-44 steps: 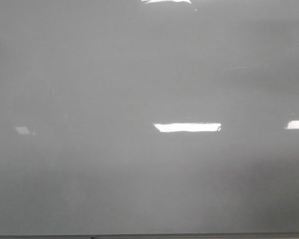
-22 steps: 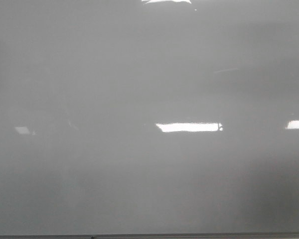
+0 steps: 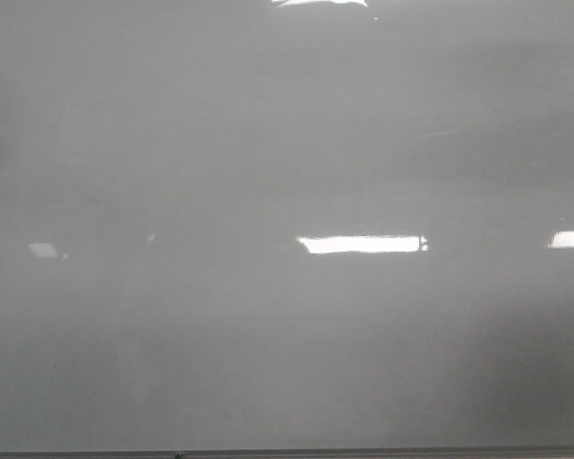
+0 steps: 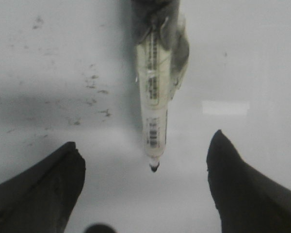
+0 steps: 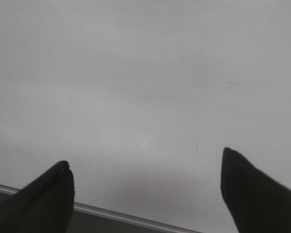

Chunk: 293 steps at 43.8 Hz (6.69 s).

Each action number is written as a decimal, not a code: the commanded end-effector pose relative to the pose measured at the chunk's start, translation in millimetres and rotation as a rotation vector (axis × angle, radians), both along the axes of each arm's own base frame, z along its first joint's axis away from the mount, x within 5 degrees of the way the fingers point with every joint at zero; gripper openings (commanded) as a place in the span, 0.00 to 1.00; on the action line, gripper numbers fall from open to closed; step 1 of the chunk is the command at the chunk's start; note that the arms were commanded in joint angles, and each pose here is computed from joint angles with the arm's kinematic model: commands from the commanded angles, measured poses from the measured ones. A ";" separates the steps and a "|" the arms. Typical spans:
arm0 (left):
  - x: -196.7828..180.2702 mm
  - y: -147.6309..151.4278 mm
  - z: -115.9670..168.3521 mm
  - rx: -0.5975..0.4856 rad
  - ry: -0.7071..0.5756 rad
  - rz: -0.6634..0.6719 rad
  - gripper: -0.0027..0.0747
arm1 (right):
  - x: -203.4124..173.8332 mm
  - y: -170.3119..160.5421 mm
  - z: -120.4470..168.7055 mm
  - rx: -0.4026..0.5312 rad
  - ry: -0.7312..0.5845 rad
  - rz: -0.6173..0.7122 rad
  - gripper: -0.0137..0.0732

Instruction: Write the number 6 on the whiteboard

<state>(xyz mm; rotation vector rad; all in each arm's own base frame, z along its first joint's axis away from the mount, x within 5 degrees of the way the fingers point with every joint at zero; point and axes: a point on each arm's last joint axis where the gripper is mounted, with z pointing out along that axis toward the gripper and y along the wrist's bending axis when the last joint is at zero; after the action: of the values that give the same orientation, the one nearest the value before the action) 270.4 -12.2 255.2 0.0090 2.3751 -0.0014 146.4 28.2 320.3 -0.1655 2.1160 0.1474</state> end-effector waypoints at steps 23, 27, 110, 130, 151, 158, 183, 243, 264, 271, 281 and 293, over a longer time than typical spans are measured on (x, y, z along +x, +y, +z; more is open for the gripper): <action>33.0 -3.3 -4.3 -0.025 -0.148 -0.011 0.43 | 3.5 0.4 16.1 0.006 -0.100 0.004 0.89; 33.0 -3.3 -4.3 -0.025 -0.148 -0.011 0.30 | 3.5 0.4 16.1 0.006 -0.100 0.004 0.89; -111.0 -189.4 81.6 0.233 0.097 -1.427 0.01 | -1.3 150.6 59.6 -0.266 -0.052 1.147 0.89; -111.0 -189.4 81.6 0.233 0.097 -1.427 0.01 | 14.2 173.0 54.1 -0.272 -0.017 1.170 0.85; -110.6 -189.8 81.9 0.232 0.090 -1.425 0.08 | 9.9 170.9 51.4 -0.284 0.033 1.202 0.09; -107.6 -185.2 83.6 0.236 0.087 -1.399 0.41 | 11.3 169.4 51.0 -0.280 0.044 1.190 0.08; -105.4 -75.9 125.4 0.078 -0.149 -0.749 0.56 | 13.9 37.8 66.3 -0.015 0.052 0.350 0.08; -101.3 -77.3 120.5 0.038 -0.198 -0.719 0.56 | 126.7 45.0 13.2 0.131 -0.068 0.101 0.08; -101.4 -77.4 120.5 0.037 -0.198 -0.719 0.56 | 129.8 34.7 -6.5 0.025 0.093 0.151 0.09; -101.4 -77.4 120.5 0.037 -0.198 -0.719 0.56 | 132.3 44.1 0.9 0.039 0.048 0.168 0.09; -101.4 -77.4 120.5 0.037 -0.198 -0.719 0.56 | 131.3 56.1 -6.4 0.035 0.094 0.216 0.09; -101.6 -77.8 122.4 0.040 -0.206 -0.724 0.56 | 81.3 54.6 25.5 -0.002 0.103 0.351 0.09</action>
<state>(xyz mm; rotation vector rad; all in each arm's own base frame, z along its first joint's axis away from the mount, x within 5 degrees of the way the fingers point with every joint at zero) 168.0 -89.2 360.6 0.9035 2.1387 -0.2650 251.8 82.9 315.6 -0.4524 2.2525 0.3548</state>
